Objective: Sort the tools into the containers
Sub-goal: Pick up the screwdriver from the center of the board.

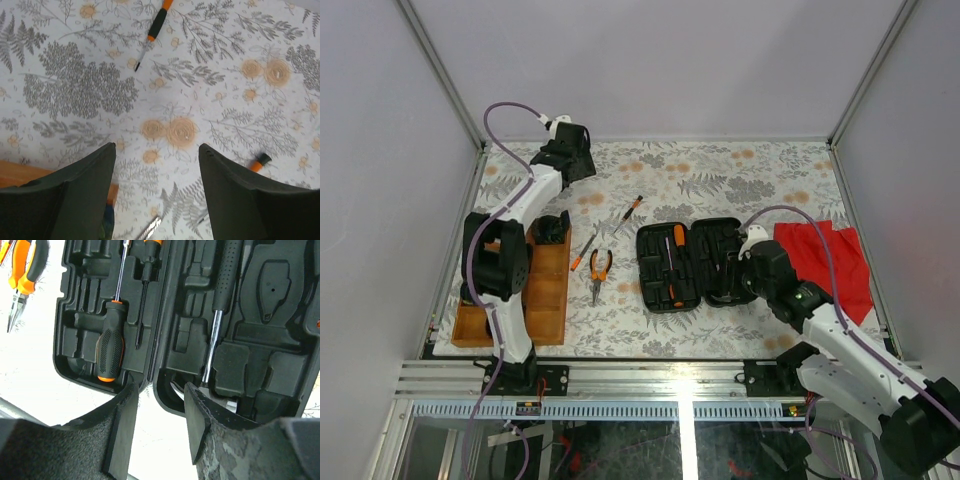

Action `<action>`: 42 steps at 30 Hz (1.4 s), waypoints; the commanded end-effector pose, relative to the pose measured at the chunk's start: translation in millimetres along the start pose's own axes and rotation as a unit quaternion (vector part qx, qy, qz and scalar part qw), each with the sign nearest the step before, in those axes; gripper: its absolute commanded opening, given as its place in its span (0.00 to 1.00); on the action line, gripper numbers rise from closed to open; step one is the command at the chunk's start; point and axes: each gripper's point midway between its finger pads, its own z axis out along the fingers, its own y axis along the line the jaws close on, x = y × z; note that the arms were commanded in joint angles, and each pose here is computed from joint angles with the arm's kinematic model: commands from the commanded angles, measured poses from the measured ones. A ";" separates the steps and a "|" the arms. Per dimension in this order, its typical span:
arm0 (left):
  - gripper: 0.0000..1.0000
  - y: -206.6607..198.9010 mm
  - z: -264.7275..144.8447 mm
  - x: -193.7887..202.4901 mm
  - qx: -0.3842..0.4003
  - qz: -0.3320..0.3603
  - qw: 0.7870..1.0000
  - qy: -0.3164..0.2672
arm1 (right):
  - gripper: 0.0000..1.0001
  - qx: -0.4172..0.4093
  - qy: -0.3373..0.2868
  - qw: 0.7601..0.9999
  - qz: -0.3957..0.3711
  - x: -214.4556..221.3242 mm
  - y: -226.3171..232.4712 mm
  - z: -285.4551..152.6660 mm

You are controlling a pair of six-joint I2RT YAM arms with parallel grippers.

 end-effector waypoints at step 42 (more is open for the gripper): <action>0.77 18.5 183.8 -1.4 0.049 0.084 0.994 0.056 | 0.50 0.001 -0.013 0.999 -0.031 -14.5 0.1 33.2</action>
